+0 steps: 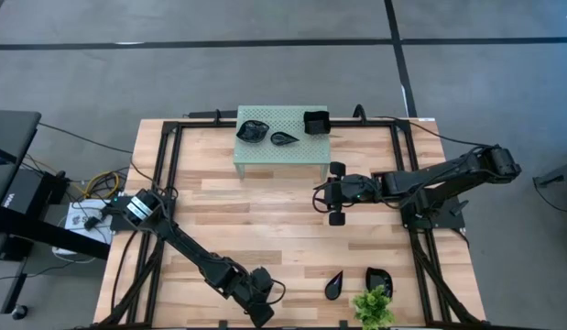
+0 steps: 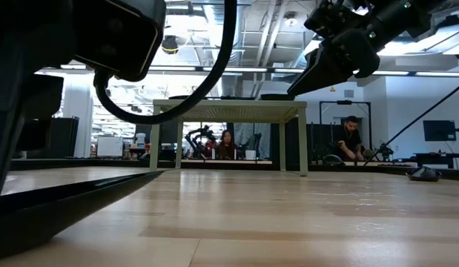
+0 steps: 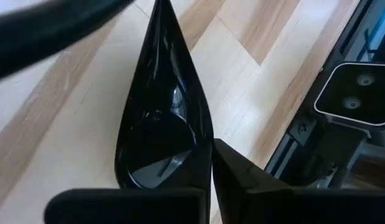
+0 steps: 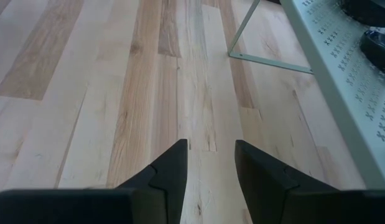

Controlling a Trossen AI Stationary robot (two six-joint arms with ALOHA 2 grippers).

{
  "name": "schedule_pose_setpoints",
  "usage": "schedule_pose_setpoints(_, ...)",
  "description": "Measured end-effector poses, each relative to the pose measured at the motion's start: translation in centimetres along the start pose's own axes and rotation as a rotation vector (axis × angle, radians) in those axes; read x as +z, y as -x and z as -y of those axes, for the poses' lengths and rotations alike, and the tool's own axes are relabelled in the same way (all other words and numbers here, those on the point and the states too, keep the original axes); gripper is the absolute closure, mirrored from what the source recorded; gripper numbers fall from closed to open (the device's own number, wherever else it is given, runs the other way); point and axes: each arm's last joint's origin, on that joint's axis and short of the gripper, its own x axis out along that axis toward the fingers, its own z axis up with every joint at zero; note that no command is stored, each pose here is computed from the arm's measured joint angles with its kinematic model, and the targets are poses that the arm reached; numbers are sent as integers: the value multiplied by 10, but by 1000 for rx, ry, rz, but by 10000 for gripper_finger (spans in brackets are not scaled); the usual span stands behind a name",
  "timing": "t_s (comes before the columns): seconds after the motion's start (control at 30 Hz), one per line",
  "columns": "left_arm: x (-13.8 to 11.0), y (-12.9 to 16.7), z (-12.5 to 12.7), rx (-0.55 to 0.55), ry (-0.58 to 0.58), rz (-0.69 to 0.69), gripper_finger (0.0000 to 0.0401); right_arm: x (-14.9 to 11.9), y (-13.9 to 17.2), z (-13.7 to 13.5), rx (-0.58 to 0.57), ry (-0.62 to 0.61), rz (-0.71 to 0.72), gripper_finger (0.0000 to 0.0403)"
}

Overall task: Pick & Place Mini shaped plates
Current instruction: Stack the drop-shaped plate on top of the other drop-shaped plates on the shelf

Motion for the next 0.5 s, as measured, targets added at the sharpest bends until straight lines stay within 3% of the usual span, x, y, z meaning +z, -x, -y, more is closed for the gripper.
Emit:
schedule_pose_setpoints(0.17, 3, 6, 1, -8, -11, 2, 393, 0, 0, 0, 0, 0, 0, 275)
schedule_pose_setpoints(0.3, 15, 32, 7, -28, -57, 76, 394, 1, 0, 0, -3, -2, 9, 274)
schedule_pose_setpoints(0.5, 39, 87, -6, 118, -153, 172, 397, 2, 0, 1, -5, -4, 24, 274)
